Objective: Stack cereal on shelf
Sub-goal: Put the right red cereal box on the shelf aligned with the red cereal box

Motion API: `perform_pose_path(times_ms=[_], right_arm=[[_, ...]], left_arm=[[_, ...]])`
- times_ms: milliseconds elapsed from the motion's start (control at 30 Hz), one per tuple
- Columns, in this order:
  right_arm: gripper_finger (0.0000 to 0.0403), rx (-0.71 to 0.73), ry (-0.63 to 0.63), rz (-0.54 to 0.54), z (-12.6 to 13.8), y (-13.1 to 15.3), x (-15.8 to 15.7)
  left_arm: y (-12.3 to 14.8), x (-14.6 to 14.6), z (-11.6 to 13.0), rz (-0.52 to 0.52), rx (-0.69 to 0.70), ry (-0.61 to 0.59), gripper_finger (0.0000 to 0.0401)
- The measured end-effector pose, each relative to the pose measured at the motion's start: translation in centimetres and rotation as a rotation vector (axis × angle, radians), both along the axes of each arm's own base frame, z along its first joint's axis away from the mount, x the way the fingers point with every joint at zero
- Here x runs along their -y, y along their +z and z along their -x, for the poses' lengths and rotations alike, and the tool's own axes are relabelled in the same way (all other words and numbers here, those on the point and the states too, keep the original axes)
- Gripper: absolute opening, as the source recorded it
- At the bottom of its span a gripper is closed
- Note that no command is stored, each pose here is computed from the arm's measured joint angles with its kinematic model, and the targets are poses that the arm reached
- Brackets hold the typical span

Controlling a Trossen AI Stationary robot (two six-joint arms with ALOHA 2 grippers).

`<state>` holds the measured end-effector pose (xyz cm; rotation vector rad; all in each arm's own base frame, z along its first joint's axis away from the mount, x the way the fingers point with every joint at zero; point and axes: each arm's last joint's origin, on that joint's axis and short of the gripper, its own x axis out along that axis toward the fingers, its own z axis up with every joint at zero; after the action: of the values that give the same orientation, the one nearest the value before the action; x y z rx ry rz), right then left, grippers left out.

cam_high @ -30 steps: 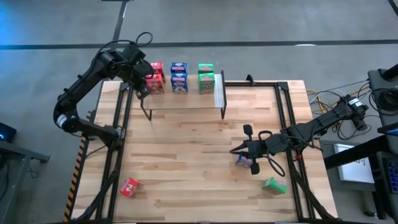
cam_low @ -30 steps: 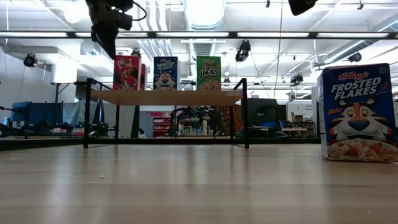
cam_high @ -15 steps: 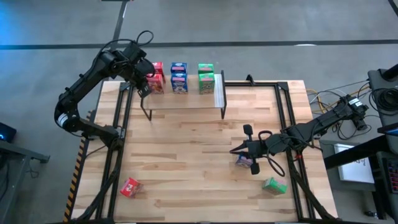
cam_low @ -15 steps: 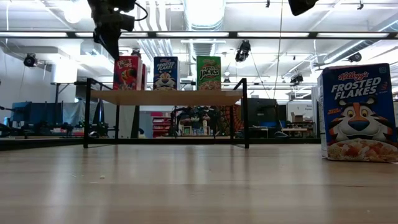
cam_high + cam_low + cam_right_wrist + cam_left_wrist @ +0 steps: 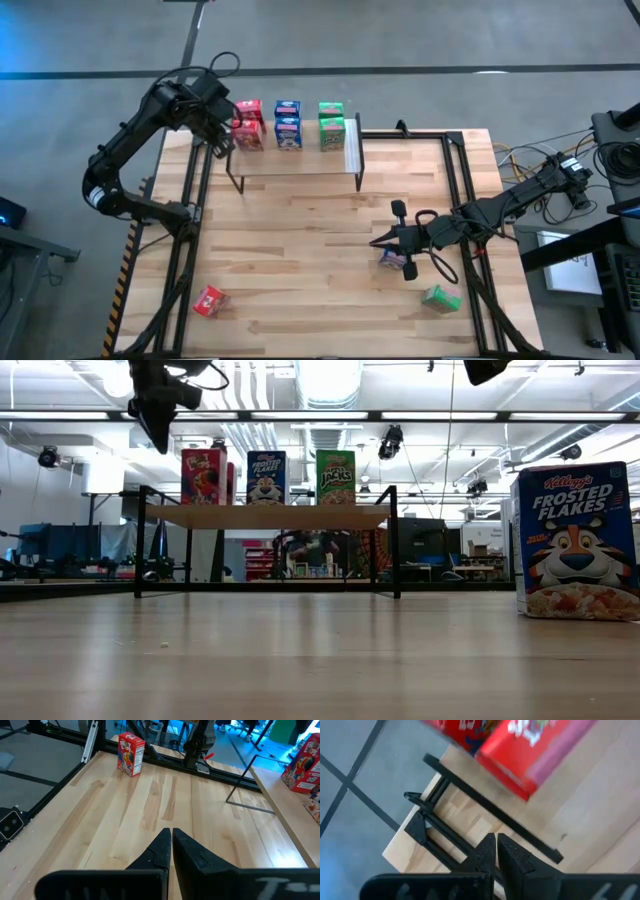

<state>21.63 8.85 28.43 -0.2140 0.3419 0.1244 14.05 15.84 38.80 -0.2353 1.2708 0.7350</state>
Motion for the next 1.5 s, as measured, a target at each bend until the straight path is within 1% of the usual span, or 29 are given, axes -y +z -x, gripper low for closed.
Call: perform_pose_path(times_ms=[167, 333, 533, 667, 933, 1133, 1400, 1500], right_arm=[[0.0009, -0.001, 0.0, 0.0, 0.0, 0.0, 0.0], [0.0009, -0.002, 0.0, 0.0, 0.0, 0.0, 0.0], [0.0009, -0.002, 0.0, 0.001, 0.0, 0.0, 0.0], [0.0009, -0.002, 0.0, 0.001, 0.0, 0.0, 0.0], [0.0009, -0.003, 0.0, 0.001, 0.0, 0.0, 0.0], [0.0009, -0.003, 0.0, 0.001, 0.0, 0.0, 0.0], [0.0009, -0.002, 0.0, 0.001, 0.0, 0.0, 0.0], [0.0009, -0.002, 0.0, 0.001, 0.0, 0.0, 0.0]], left_arm=[[-0.3, -0.8, -0.8, -0.016, 0.02, 0.008, 0.0001], [-0.7, -1.2, -1.2, 0.0, 0.015, 0.012, 0.0001], [-0.7, -1.5, -1.4, -0.008, 0.028, 0.011, 0.0001], [-0.7, -1.4, -1.5, 0.021, 0.068, 0.0, 0.0001], [-0.7, -1.4, -1.5, 0.021, 0.069, 0.007, 0.0001], [-0.5, -1.3, -1.1, -0.021, 0.014, 0.054, 0.0001], [1.3, 0.2, -0.2, -0.099, 0.107, 0.064, 0.0001], [1.5, 0.5, -0.1, -0.107, 0.119, 0.066, 0.0001]])
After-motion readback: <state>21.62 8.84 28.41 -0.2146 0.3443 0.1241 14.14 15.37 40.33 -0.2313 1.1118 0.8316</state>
